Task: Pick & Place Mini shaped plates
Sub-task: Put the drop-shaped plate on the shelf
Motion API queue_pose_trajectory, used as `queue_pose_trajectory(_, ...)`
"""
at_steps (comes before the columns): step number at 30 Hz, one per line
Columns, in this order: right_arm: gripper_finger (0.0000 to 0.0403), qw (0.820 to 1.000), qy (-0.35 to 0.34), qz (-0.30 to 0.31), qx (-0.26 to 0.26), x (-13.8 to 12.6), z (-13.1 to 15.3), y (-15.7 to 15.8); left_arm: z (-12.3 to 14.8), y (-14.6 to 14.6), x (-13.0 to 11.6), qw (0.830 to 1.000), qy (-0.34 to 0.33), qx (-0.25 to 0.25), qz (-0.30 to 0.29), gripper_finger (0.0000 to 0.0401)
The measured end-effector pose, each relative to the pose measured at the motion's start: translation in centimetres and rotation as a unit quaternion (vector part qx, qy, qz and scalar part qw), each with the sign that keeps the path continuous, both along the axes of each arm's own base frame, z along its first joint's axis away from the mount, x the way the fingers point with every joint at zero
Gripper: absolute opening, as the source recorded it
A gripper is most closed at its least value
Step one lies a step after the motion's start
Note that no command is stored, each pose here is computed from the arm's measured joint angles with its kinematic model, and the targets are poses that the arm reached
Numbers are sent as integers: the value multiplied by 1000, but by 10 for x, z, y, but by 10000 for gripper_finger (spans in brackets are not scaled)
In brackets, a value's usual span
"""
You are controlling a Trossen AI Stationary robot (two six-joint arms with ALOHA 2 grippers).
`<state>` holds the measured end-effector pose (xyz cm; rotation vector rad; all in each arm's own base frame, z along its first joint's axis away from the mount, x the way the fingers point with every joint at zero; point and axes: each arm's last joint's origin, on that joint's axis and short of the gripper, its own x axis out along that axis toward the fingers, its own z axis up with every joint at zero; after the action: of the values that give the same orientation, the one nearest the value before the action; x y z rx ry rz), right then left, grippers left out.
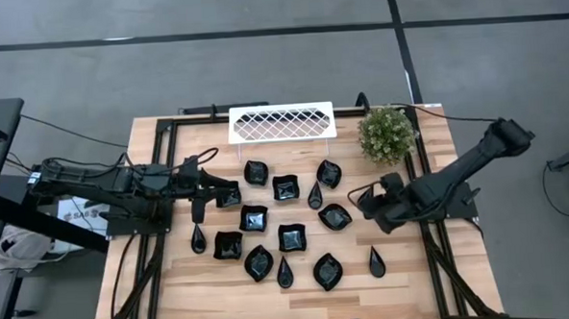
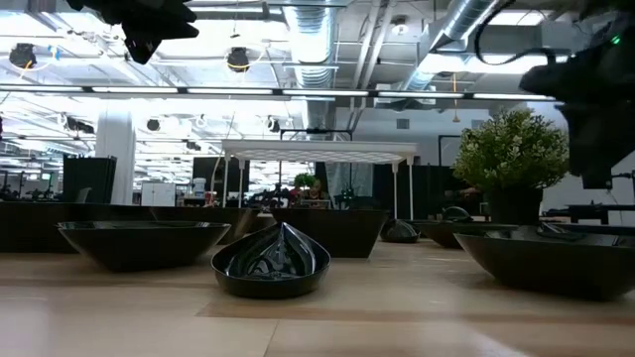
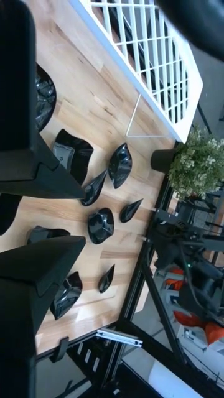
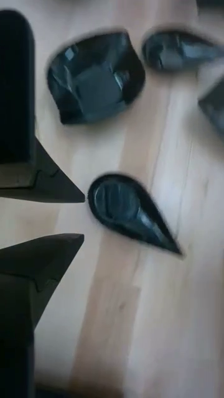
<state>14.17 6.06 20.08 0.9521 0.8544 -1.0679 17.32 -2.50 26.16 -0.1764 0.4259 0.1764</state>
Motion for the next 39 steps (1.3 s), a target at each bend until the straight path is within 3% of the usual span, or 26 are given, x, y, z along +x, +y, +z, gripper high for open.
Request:
queue_pose_trajectory(14, 85, 996, 86, -18, -32, 24, -28, -9, 0, 0, 0, 1000, -2, 1, -1, 108)
queue_pose_trajectory(20, 88, 996, 88, 7, -28, 37, -34, -16, 0, 0, 0, 1000, -2, 1, -1, 108)
queue_pose_trajectory(31, 157, 991, 118, 56, -13, 43, -34, -33, 0, -1, 0, 1000, -2, -2, -7, 108)
queue_pose_trajectory(39, 157, 988, 146, 57, 11, 32, -51, -41, 0, -1, 0, 1000, -2, -4, -8, 108)
